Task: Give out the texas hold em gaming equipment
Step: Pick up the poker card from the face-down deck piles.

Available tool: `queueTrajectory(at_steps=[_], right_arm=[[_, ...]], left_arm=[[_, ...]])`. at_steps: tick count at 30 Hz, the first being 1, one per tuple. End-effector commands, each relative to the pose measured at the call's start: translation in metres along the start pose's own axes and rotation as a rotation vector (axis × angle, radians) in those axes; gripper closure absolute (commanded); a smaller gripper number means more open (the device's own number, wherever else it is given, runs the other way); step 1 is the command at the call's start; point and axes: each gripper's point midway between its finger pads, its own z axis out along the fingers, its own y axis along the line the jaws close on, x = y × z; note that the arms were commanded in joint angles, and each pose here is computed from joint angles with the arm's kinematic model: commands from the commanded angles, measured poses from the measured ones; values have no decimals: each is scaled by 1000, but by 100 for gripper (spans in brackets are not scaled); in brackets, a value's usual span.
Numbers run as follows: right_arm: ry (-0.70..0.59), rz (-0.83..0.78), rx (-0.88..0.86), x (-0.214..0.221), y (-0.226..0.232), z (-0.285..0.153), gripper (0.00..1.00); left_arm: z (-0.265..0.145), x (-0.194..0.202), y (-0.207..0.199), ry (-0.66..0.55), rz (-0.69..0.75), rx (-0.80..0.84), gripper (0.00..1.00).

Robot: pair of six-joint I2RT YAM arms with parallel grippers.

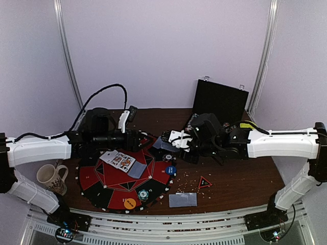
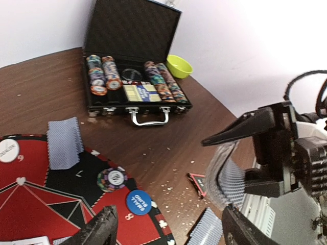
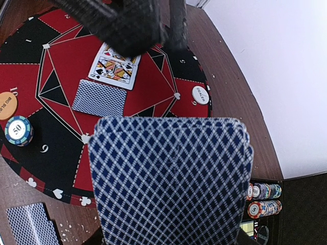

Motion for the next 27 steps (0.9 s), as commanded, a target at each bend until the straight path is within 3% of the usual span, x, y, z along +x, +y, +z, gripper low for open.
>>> queueTrajectory(at_steps=[1, 7, 9, 12, 18, 27], right_arm=[[-57, -19, -15, -25, 3, 2, 48], [-71, -37, -31, -33, 10, 4, 48], [-71, -42, -30, -33, 11, 4, 48], [-76, -50, -31, -37, 12, 3, 48], [-70, -61, -16, -37, 12, 2, 48], [-53, -66, 19, -30, 7, 0, 48]], left_arm=[[9, -23, -50, -54, 45, 231, 22], [25, -12, -56, 3, 68, 267, 22], [32, -8, -41, 26, 56, 182, 30], [40, -4, -17, 69, 58, 54, 55], [43, -4, -12, 86, 67, 22, 67], [25, 1, 2, 85, 86, -72, 69]])
